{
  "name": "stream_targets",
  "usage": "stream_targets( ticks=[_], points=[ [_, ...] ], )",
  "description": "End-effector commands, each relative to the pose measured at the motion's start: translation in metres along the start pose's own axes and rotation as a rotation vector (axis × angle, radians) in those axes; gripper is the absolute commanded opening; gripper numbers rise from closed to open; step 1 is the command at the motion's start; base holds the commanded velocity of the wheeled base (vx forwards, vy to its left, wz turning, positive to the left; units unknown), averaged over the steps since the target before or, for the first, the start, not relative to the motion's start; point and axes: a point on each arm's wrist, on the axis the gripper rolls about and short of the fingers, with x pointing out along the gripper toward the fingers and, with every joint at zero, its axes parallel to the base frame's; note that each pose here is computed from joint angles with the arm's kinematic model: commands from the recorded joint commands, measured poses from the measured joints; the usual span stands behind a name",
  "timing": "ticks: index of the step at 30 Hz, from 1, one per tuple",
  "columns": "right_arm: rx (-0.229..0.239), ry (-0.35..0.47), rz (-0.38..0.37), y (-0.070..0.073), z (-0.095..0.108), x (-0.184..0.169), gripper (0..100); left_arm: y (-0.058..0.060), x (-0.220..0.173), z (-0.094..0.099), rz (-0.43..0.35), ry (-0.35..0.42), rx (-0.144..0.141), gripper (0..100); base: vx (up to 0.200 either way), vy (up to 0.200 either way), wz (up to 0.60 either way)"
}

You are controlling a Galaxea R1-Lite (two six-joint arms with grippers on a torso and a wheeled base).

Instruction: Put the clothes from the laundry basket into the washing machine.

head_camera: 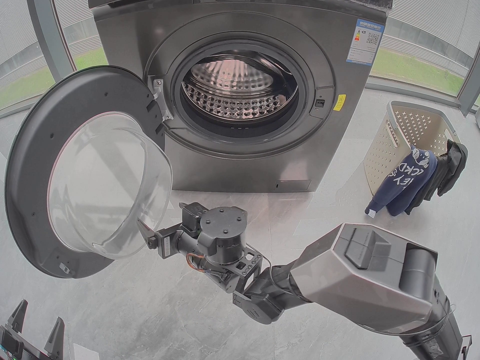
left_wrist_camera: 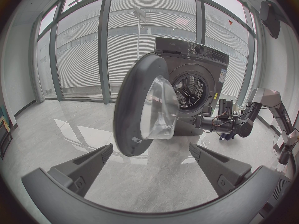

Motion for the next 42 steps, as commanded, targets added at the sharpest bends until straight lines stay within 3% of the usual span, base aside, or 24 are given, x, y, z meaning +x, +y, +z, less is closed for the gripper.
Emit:
stream_targets(
  ticks=[1,3,4,9,11,14,16,20,22,23,24,28,30,31,37,42],
  points=[
    [0.001,0.001,-0.003,0.001,-0.016,0.009,100,0.000,0.000,-0.005,0.000,-0.002,-0.001,100,0.000,0.000,0.00],
    [0.001,-0.006,-0.013,-0.002,-0.007,0.005,100,0.000,0.000,-0.005,0.000,-0.002,-0.001,100,0.000,0.000,0.00],
    [0.001,-0.016,-0.020,-0.005,0.011,-0.002,100,0.000,0.000,-0.005,0.000,-0.002,-0.001,100,0.000,0.000,0.00],
    [-0.004,-0.024,-0.073,-0.026,0.056,-0.034,100,0.000,0.000,-0.005,0.000,-0.002,-0.001,100,0.000,0.000,0.00],
    [-0.011,-0.017,-0.105,-0.037,0.080,-0.062,100,0.000,0.000,-0.005,0.000,-0.002,-0.001,100,0.000,0.000,0.00],
    [-0.017,0.005,-0.148,-0.050,0.099,-0.099,100,0.000,0.000,-0.005,0.000,-0.002,-0.001,100,0.000,0.000,0.00],
    [-0.048,0.027,-0.178,-0.059,0.109,-0.133,100,0.000,0.000,-0.005,0.000,-0.002,-0.001,100,0.000,0.000,0.00],
    [-0.124,0.033,-0.257,-0.080,0.119,-0.195,100,0.000,0.000,-0.005,0.000,-0.002,-0.001,100,0.000,0.000,0.00],
    [-0.133,0.016,-0.298,-0.086,0.126,-0.233,100,0.000,0.000,-0.005,0.000,-0.002,-0.001,100,0.000,0.000,0.00],
    [-0.133,0.016,-0.301,-0.086,0.126,-0.236,100,0.000,0.000,-0.005,0.000,-0.002,-0.001,100,0.000,0.000,0.00],
    [-0.138,0.020,-0.348,-0.092,0.127,-0.271,100,0.000,0.000,-0.005,0.000,-0.002,-0.001,100,0.000,0.000,0.00],
    [-0.150,0.028,-0.443,-0.100,0.123,-0.324,100,0.000,0.000,-0.005,0.000,-0.002,-0.001,100,0.000,0.000,0.00],
    [-0.155,0.004,-0.511,-0.102,0.121,-0.357,100,0.000,0.000,-0.005,0.000,-0.002,0.001,100,0.000,0.000,0.00],
    [-0.155,0.004,-0.511,-0.102,0.121,-0.357,100,0.000,0.000,-0.005,0.000,-0.002,0.001,100,0.000,0.000,0.00],
    [-0.170,-0.026,-0.734,-0.107,0.120,-0.409,100,0.000,0.000,-0.005,0.000,-0.002,-0.001,100,0.000,0.000,0.00],
    [-0.183,-0.020,-0.806,-0.090,0.113,-0.443,100,0.000,0.000,-0.005,0.000,-0.002,-0.001,100,0.000,0.000,0.00]
  ],
)
